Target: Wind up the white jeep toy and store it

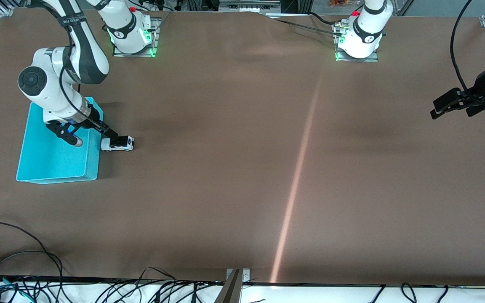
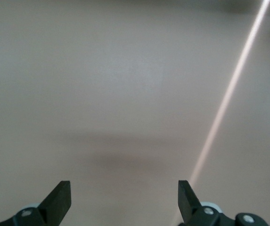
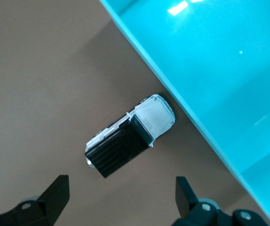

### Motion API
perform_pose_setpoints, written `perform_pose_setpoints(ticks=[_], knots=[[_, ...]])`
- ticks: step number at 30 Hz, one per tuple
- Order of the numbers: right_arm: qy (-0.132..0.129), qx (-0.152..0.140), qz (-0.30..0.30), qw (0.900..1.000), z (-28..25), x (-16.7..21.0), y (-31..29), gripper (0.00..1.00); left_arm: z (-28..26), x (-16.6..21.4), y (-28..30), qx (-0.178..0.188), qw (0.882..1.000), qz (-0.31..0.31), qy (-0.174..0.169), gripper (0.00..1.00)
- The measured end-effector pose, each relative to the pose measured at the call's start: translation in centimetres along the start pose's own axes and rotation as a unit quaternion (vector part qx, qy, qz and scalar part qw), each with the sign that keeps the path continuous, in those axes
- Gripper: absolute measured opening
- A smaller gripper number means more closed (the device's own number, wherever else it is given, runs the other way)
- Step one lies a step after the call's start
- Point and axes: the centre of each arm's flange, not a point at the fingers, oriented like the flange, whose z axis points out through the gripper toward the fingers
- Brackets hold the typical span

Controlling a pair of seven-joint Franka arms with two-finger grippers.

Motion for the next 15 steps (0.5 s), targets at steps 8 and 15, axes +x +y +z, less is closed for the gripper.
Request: perform_pose_setpoints(ticks=[8, 15], knots=[[0.026, 0.036, 0.136, 0.990, 1.4, 0.5, -1.2, 1.00, 0.4, 0.2, -0.1, 0.002, 1.000, -0.001, -0.003, 1.00], [0.018, 0.035, 0.206, 0.978, 2.5, -0.1, -1.9, 1.00, 0.5, 0.3, -0.2, 0.002, 1.000, -0.002, -0.003, 1.00]])
